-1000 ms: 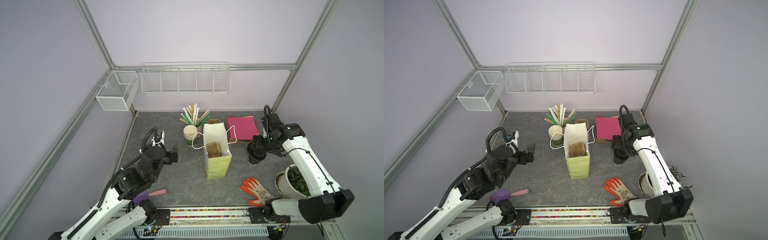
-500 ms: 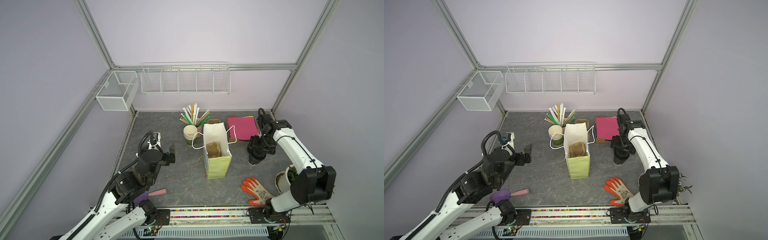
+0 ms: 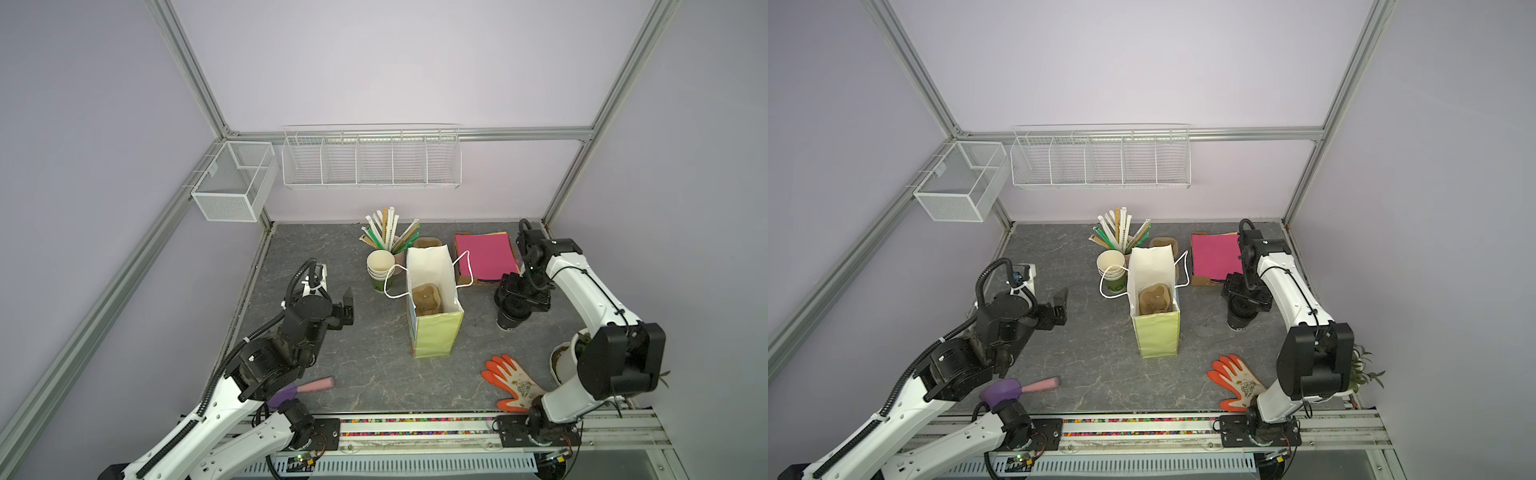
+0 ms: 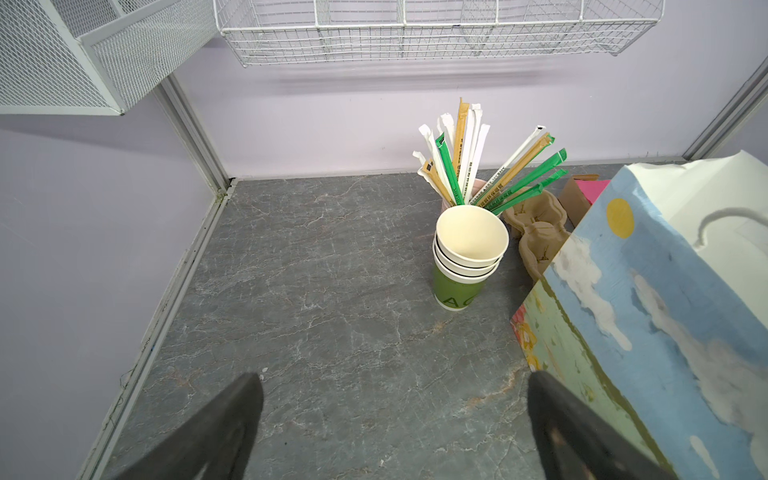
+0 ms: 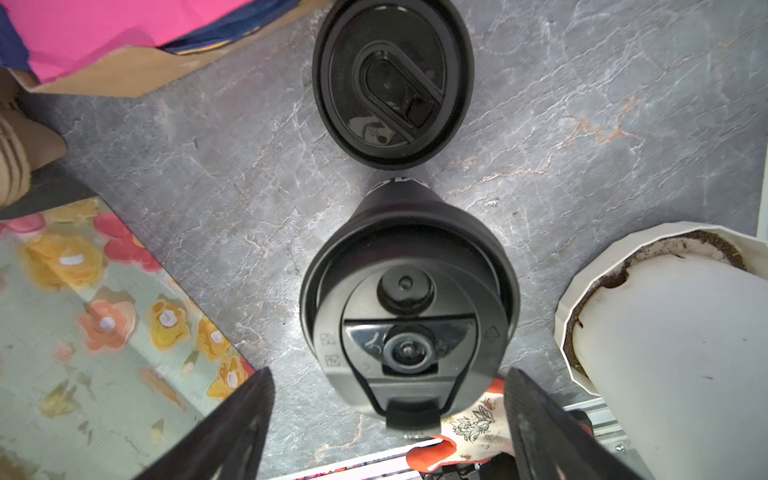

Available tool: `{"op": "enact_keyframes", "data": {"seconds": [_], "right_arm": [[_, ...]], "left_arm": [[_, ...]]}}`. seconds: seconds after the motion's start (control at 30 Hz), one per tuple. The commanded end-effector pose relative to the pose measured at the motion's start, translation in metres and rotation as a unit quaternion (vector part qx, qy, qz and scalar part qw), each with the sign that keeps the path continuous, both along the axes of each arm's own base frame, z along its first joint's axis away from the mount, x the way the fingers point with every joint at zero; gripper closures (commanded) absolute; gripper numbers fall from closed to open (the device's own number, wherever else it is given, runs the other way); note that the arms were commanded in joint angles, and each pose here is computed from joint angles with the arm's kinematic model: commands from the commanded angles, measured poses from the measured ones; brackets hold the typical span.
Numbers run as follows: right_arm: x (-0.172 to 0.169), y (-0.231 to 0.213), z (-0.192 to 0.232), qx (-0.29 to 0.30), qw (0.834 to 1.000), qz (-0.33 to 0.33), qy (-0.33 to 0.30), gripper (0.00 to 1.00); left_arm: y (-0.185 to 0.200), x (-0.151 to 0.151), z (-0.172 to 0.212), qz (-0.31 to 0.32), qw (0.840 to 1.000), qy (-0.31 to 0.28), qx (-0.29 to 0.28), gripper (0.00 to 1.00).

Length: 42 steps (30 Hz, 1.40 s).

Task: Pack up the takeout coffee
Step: 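Grasp the black lidded coffee cup with the right gripper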

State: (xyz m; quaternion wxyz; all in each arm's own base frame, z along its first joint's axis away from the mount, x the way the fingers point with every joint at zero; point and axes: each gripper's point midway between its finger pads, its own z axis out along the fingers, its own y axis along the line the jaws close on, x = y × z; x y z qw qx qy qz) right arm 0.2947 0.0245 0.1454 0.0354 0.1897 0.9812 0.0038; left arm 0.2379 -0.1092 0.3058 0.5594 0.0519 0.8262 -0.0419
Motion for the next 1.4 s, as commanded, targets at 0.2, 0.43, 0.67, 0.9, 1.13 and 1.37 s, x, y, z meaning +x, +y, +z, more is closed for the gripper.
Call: {"op": "enact_keyframes", "data": {"seconds": [0.2, 0.43, 0.67, 0.9, 1.13, 1.37], "right_arm": [[-0.011, -0.003, -0.002, 0.001, 0.999, -0.002, 0.043, 0.07], [-0.01, -0.002, -0.015, 0.003, 0.999, 0.009, 0.052, 0.04], [-0.006, -0.004, -0.018, -0.001, 0.999, 0.014, 0.047, 0.05], [-0.003, -0.005, -0.019, 0.003, 0.999, 0.014, 0.044, 0.16], [-0.005, -0.007, -0.021, 0.003, 0.999, 0.012, 0.045, 0.19], [-0.006, -0.01, -0.023, -0.001, 0.999, 0.009, 0.051, 0.19]], "left_arm": [[0.007, 0.0, -0.004, 0.014, 1.0, 0.005, 0.01, 0.01], [0.006, 0.001, -0.003, 0.011, 1.0, 0.006, 0.011, 0.01], [0.002, 0.004, -0.011, 0.01, 1.0, 0.018, 0.022, 0.01], [0.001, 0.005, -0.011, 0.009, 1.0, 0.02, 0.022, 0.01], [-0.001, 0.005, -0.013, 0.006, 0.999, 0.023, 0.024, 0.01], [-0.001, 0.005, -0.013, 0.005, 0.999, 0.025, 0.024, 0.01]]}}
